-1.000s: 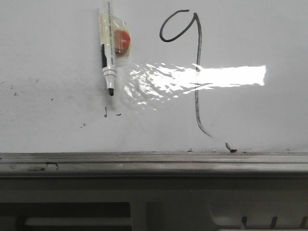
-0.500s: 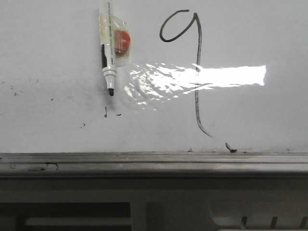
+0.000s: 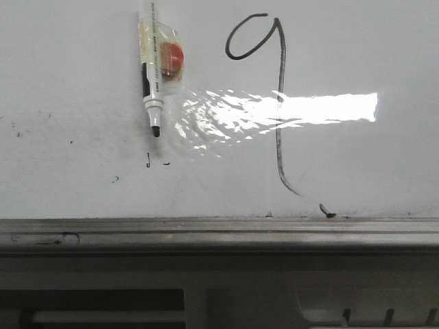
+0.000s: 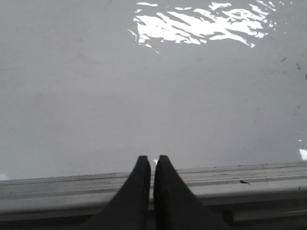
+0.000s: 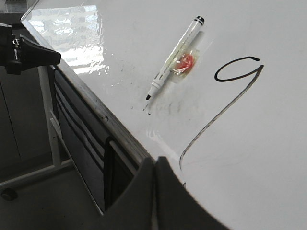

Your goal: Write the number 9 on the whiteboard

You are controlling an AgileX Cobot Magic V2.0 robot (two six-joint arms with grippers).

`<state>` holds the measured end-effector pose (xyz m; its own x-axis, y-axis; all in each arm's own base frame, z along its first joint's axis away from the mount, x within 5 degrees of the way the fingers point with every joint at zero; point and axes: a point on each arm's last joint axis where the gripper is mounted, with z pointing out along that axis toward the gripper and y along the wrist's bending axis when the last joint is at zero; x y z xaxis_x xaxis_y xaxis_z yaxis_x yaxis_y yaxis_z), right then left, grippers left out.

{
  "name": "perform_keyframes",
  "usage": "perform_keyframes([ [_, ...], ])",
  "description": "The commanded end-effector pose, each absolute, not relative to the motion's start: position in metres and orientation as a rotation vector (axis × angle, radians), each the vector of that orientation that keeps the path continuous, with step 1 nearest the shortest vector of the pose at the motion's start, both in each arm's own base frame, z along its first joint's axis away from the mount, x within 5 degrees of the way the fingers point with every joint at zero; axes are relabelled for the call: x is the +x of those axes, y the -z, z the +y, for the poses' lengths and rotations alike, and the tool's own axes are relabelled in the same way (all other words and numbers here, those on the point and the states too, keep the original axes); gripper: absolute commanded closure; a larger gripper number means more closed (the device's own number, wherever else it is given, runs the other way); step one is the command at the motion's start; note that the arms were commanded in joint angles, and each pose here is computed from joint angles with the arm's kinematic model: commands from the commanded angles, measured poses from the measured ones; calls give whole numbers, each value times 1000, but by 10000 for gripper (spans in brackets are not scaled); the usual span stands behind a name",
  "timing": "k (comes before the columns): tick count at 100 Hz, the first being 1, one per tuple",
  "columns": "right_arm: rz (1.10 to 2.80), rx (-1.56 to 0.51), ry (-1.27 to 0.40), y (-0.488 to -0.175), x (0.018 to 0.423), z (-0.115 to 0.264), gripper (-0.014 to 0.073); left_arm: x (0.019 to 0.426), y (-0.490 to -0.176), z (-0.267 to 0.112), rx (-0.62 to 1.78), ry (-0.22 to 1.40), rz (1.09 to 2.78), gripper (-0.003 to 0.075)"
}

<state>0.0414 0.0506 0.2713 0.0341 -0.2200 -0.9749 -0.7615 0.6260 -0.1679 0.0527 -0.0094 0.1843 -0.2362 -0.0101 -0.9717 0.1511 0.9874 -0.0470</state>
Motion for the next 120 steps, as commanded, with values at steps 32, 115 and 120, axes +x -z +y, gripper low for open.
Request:
perform_keyframes([
  [32,1440,-801,-499,-285,43,49,661,53,-180,-9,85,161,1761,738],
  [115,1764,-79,-136,-178,54,7,661,53,-180,-9,84,163,1761,738],
  [120,1795,-74,-128,-175,53,6,661,53,-180,-9,84,163,1761,738],
])
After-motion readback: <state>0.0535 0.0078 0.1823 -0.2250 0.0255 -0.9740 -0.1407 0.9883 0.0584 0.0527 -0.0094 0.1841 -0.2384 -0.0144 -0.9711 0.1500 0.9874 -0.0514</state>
